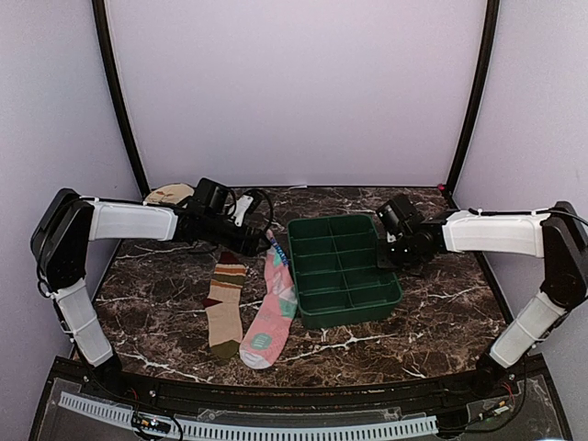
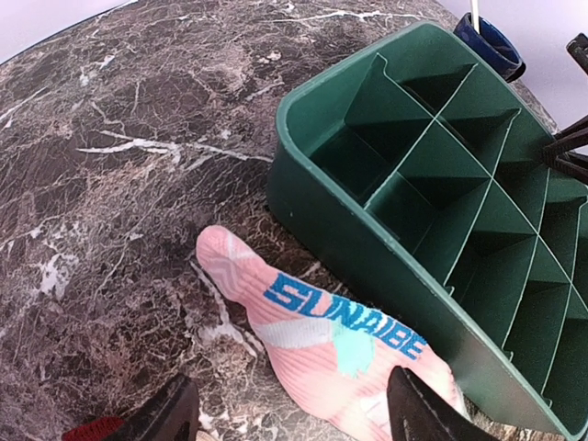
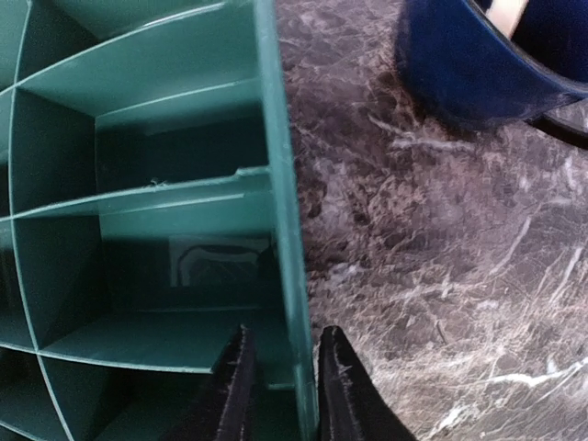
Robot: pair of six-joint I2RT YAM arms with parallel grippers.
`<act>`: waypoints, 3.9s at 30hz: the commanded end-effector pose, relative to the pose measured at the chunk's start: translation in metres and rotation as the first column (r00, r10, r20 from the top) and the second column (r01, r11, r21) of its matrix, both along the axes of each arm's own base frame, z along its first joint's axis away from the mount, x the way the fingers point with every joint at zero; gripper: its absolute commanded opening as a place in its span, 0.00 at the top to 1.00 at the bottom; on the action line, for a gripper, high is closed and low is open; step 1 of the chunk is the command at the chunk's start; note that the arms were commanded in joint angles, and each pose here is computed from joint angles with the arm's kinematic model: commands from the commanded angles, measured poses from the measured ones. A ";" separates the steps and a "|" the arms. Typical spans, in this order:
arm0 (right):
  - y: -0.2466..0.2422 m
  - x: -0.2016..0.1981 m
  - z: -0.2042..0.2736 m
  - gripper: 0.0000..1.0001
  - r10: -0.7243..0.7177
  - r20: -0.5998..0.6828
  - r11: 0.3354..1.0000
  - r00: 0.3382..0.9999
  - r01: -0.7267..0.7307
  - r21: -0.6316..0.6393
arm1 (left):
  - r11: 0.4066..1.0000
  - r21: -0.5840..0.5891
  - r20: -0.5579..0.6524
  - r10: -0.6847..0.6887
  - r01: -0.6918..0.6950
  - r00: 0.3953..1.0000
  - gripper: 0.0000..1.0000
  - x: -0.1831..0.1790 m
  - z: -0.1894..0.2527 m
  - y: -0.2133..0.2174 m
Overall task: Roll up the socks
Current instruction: Move the storage box to the center of the board, then move the sock to the center of the board.
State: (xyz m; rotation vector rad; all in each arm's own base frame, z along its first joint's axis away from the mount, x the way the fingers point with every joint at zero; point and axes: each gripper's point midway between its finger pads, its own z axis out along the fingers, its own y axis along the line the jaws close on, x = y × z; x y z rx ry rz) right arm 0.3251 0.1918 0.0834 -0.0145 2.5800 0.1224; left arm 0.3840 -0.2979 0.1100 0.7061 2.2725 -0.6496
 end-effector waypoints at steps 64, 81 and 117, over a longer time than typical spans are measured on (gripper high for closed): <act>0.147 0.167 -0.029 0.98 -0.604 -0.201 0.661 0.771 0.626 0.414 | 0.986 -0.039 -0.006 0.161 -0.162 0.987 0.34 -0.040 0.014 0.044; 0.176 0.164 0.042 0.45 -0.429 0.040 0.799 0.902 0.358 0.483 | 0.978 -0.081 0.004 0.193 -0.192 0.981 0.32 -0.046 0.022 0.050; 0.226 -0.117 0.035 0.32 0.667 -0.013 0.723 0.745 -0.644 0.249 | 0.964 -0.028 -0.163 0.255 -0.263 0.953 0.21 0.015 -0.019 0.059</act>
